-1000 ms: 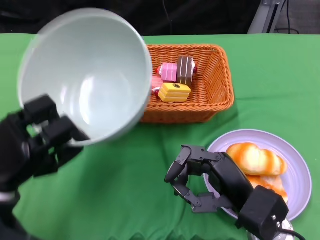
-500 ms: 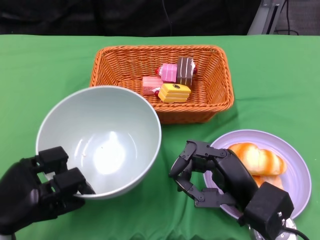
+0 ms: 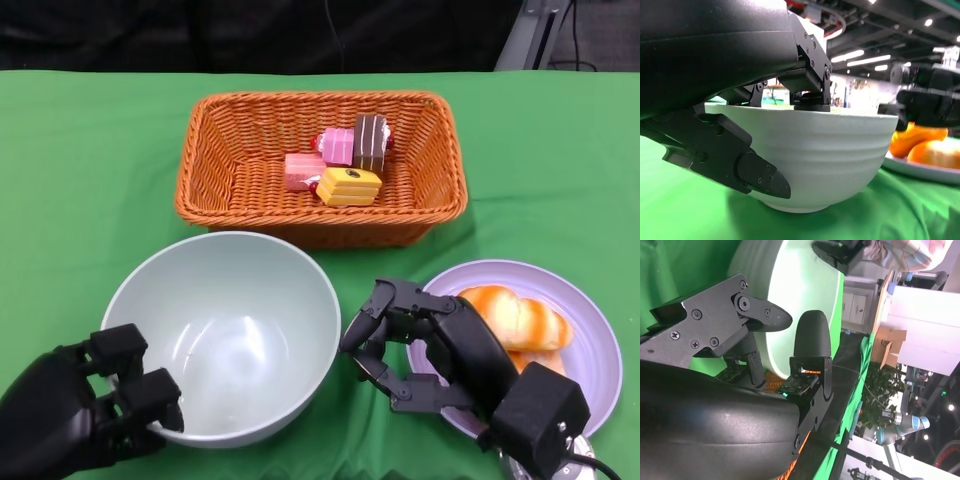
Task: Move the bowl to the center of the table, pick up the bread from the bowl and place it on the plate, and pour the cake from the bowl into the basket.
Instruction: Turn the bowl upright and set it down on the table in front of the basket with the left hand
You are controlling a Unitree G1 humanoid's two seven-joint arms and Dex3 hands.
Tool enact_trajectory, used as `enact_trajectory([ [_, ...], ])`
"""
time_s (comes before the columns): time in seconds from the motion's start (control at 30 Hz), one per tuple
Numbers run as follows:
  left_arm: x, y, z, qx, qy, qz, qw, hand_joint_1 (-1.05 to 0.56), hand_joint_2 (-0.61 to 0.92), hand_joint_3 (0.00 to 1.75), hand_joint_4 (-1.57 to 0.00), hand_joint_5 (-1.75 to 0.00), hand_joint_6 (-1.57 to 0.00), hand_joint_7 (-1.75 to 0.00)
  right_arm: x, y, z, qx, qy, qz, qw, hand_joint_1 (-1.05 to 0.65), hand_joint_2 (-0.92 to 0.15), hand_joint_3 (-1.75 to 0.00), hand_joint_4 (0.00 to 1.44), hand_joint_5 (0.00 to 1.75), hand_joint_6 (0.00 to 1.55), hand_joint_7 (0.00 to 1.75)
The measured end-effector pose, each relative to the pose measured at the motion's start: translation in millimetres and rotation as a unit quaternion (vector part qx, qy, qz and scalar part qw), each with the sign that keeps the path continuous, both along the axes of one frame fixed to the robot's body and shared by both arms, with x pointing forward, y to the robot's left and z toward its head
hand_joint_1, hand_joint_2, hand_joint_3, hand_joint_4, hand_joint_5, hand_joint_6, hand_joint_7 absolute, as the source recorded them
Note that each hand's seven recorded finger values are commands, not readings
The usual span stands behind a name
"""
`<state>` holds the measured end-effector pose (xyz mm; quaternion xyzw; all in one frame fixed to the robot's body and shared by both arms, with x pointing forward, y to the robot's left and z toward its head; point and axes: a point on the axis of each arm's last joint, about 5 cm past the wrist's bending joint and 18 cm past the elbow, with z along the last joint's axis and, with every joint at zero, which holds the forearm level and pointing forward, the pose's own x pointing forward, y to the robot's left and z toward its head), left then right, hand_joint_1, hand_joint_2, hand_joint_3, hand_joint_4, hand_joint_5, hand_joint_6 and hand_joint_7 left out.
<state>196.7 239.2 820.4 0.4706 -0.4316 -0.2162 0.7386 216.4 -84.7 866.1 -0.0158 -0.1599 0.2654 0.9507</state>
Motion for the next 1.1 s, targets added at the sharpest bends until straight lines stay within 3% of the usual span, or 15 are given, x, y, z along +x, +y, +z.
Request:
enact_trajectory([
  [0.27,-1.1,-7.8,-7.8,0.01,0.026,-0.006,1.0,-0.02,0.92,0.17,-0.67,-1.75,-0.49,-1.73,0.3,-4.2,0.5,0.0,-0.002,-0.007,1.0,-0.15,-0.58,-0.9,0.75,1.55,0.67,1.3],
  [0.47,0.7,-15.7,-10.7,0.012,0.03,-0.014,0.999,-0.03,0.92,0.21,-0.63,-1.75,-0.61,-1.47,-0.6,-5.5,0.1,0.0,-0.002,-0.009,1.0,-0.15,-0.57,-0.91,0.75,1.54,0.66,1.32],
  [0.6,1.3,-19.7,-11.3,0.001,0.03,-0.011,0.999,-0.02,0.92,0.23,-0.63,-1.75,-0.65,-1.39,-0.8,-4.8,0.0,0.001,-0.001,-0.006,1.0,-0.13,-0.57,-0.9,0.75,1.52,0.66,1.31],
  [0.93,0.2,-27.6,-14.4,-0.013,0.037,-0.011,0.999,-0.01,0.92,0.27,-0.64,-1.7,-0.61,-1.46,-1.1,-4.0,-0.1,0.0,-0.002,-0.007,1.0,-0.15,-0.57,-0.9,0.75,1.51,0.67,1.3],
  [1.0,0.7,-29.4,-14.5,-0.016,0.038,-0.011,0.999,-0.03,0.92,0.31,-0.68,-1.59,-0.65,-1.31,-1.2,-4.0,-0.1,0.0,-0.002,-0.007,1.0,-0.15,-0.57,-0.9,0.75,1.52,0.67,1.3],
  [1.1,1.4,-30.4,-14.2,-0.019,0.039,-0.011,0.999,-0.07,0.92,0.21,-0.76,-1.33,-0.8,-0.94,-1.2,-3.9,-0.1,0.0,-0.001,-0.008,1.0,-0.15,-0.57,-0.9,0.75,1.52,0.67,1.3],
])
